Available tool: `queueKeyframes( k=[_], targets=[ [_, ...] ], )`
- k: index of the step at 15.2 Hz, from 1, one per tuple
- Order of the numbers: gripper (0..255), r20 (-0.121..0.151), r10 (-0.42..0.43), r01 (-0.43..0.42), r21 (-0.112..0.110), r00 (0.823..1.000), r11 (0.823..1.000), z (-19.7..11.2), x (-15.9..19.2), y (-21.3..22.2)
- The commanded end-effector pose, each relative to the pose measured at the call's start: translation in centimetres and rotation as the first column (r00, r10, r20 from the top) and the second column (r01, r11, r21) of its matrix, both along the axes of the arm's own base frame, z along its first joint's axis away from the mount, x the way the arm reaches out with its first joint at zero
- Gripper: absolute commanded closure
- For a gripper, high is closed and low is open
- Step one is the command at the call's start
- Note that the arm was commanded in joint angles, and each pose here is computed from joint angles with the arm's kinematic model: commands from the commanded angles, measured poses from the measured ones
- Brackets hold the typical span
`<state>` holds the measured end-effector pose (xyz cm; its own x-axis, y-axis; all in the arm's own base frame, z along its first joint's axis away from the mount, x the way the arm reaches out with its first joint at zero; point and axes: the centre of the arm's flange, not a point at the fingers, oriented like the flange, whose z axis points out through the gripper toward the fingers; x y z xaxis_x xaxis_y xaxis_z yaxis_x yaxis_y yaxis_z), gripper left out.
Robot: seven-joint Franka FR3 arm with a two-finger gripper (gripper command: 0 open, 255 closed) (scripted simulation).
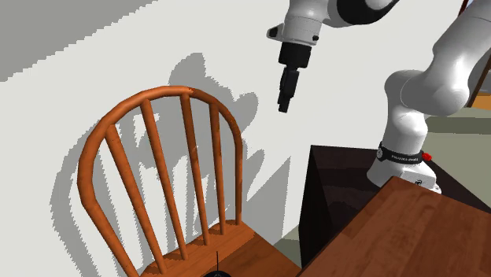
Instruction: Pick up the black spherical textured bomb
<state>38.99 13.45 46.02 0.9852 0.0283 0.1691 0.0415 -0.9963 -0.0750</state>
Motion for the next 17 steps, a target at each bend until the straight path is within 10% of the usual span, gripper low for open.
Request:
queueKeyframes(
  k=[1, 17],
  targets=[
    [0, 0.002, 0.001, -0.001, 0.003, 1.0, 1.0, -1.9, 0.7, 1.8],
    [0, 0.007, 0.01, -0.01, 0.017, 1.0, 1.0, -17.2, 6.4, 15.0]
  ],
)
